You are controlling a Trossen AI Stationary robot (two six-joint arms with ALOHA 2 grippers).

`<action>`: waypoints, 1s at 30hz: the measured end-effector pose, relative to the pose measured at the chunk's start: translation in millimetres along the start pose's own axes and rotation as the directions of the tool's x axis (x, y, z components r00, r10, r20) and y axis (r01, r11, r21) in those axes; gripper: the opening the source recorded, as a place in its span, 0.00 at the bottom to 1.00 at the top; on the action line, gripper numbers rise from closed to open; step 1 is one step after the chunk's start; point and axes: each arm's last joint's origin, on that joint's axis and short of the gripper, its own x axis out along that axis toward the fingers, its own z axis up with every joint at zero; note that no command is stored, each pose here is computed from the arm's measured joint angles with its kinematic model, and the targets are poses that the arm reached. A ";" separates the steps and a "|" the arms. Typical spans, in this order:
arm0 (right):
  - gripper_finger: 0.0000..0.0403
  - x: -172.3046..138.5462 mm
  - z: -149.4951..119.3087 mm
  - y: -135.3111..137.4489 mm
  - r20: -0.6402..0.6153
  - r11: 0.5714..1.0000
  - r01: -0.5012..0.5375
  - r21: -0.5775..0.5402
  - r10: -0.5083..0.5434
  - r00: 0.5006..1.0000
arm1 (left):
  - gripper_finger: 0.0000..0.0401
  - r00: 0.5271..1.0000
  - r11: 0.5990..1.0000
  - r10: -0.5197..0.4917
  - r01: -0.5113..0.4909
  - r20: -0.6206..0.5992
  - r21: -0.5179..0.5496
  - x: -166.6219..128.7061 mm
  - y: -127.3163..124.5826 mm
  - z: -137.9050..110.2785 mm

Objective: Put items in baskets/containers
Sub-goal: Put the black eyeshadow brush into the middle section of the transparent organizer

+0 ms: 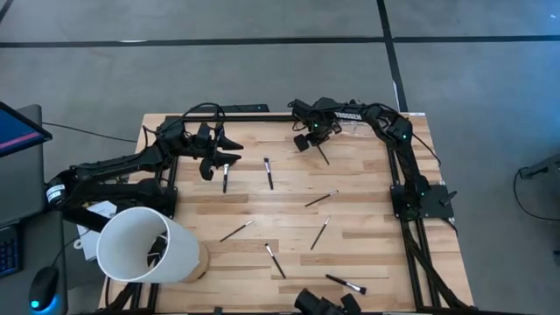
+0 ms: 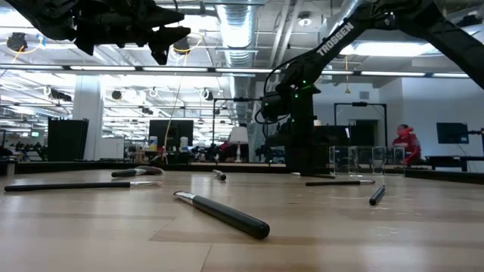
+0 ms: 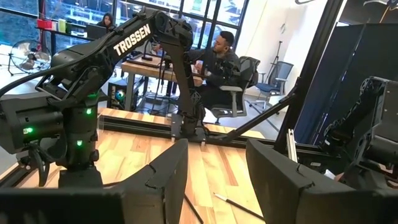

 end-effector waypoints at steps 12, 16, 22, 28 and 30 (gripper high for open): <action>0.01 -4.3 -4.4 13.1 0.024 0.992 0.059 -0.114 -0.056 0.998 | 0.40 1.000 1.000 0.000 0.000 0.000 0.000 0.0 0.0 0.0; 0.01 -11.3 -3.8 18.9 0.033 0.987 0.067 -0.147 -0.063 0.997 | 0.40 1.000 1.000 0.000 0.000 0.000 0.000 0.0 0.0 0.0; 0.00 -17.3 -4.1 24.1 0.024 0.982 0.068 -0.178 -0.065 0.998 | 0.40 1.000 1.000 0.000 0.000 -0.001 -0.001 0.0 0.0 -0.1; 0.01 -29.1 -8.8 24.6 0.020 0.978 0.049 -0.203 -0.046 0.999 | 0.40 1.000 1.000 0.001 -0.001 -0.004 -0.003 0.0 0.1 -0.4; 0.01 -37.0 -9.8 25.6 0.051 0.976 0.050 -0.213 -0.040 0.998 | 0.40 1.000 1.000 0.001 -0.001 -0.005 -0.003 0.0 0.1 -0.5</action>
